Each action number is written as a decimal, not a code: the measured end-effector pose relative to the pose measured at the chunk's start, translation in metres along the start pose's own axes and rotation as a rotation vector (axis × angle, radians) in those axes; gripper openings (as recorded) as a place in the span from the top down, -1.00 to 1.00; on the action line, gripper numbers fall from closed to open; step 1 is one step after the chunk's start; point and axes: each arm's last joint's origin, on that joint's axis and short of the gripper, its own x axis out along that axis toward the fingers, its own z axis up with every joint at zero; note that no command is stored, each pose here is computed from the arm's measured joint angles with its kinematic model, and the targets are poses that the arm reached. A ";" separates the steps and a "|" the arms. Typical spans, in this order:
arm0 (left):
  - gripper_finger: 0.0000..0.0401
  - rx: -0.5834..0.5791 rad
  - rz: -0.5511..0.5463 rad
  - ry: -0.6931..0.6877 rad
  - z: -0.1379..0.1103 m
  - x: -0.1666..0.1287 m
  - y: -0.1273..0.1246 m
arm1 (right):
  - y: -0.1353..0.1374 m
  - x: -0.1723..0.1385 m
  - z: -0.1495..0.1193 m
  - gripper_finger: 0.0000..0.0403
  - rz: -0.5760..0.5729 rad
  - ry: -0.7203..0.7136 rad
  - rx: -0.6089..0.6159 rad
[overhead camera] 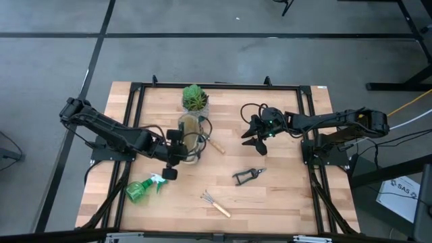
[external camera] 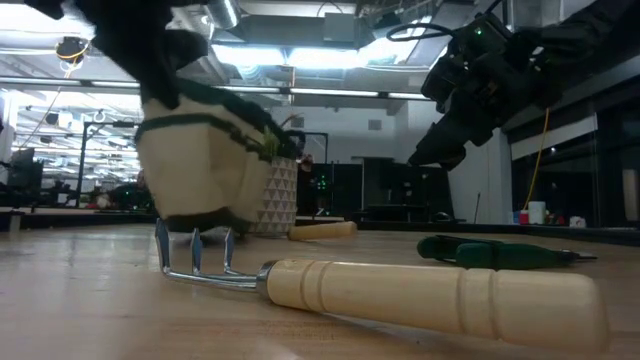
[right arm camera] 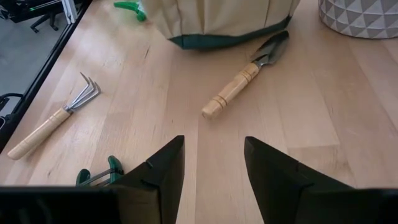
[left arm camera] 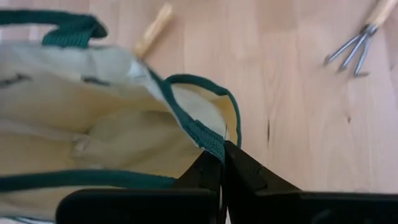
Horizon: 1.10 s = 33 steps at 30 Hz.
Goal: Pick & Place Garden tools in Gardening bag
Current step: Prepare the gardening bag, then put the trowel into the gardening bag
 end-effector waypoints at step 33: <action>0.49 -0.147 0.082 -0.192 -0.013 -0.054 0.016 | 0.000 0.000 -0.001 0.16 0.007 0.009 -0.003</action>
